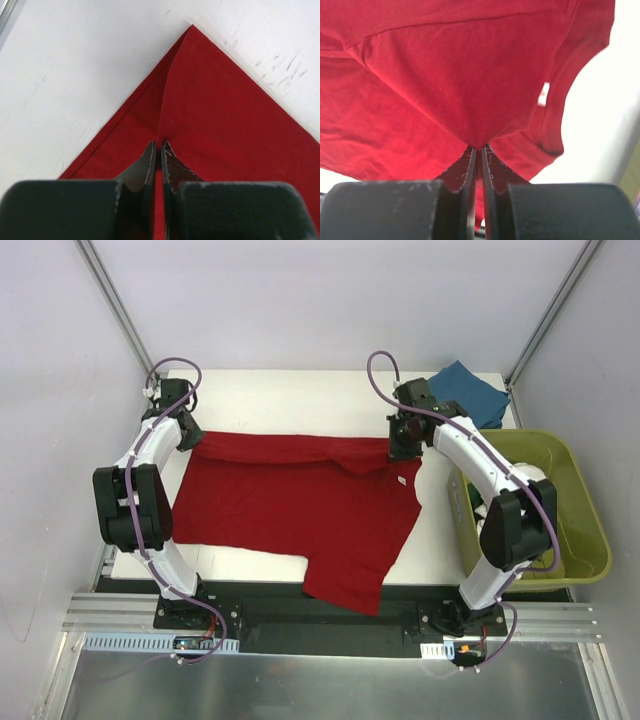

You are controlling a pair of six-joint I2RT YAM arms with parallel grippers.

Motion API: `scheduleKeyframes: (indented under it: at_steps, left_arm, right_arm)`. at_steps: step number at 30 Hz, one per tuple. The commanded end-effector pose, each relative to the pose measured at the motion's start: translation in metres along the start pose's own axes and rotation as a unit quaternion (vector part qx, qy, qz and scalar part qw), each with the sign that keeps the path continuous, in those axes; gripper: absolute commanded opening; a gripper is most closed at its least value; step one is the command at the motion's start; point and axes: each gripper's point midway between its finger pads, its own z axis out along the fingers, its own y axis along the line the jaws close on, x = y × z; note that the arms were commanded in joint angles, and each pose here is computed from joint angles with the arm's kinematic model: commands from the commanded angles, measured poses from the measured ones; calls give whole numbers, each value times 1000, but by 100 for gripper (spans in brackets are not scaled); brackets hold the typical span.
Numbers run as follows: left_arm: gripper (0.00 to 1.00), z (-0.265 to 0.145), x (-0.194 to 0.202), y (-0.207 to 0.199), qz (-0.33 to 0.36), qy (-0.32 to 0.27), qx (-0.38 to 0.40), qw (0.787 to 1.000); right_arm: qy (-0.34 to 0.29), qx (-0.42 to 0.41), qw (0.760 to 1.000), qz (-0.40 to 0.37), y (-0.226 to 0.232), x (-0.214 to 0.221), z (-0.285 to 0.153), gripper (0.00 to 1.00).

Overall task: Fold and stack the t-shirts
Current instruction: Fold the flattened tshirt in 1/3 of the way

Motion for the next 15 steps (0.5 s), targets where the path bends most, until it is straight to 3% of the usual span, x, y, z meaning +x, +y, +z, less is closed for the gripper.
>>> scheduleKeyframes:
  at_steps: [1,8,10,11,12,13,14,15]
  left_arm:
    - [0,-18,-3,11,0,-21,-4,1000]
    - [0,-10,10,25,12,-10,-31,999]
    - [8,-8,13,27,17,-4,-38,999]
    - [19,-8,13,28,20,-2,-41,999]
    - [44,-9,13,31,23,-2,-47,999]
    - [62,-11,12,33,27,-3,-50,998]
    - [78,-14,11,34,29,-6,-52,998]
    - [95,-17,10,36,29,-10,-55,998]
  right_arm:
    - [-4,40,999,20,-8,16,-21,8]
    - [40,95,994,27,-25,40,-1,11]
    - [53,101,993,26,-26,45,6,17]
    - [70,108,991,23,-28,52,13,33]
    - [78,106,991,18,-28,54,16,41]
    - [85,108,990,15,-27,57,19,49]
    - [95,115,989,11,-28,61,22,63]
    - [91,126,988,7,-32,59,22,64]
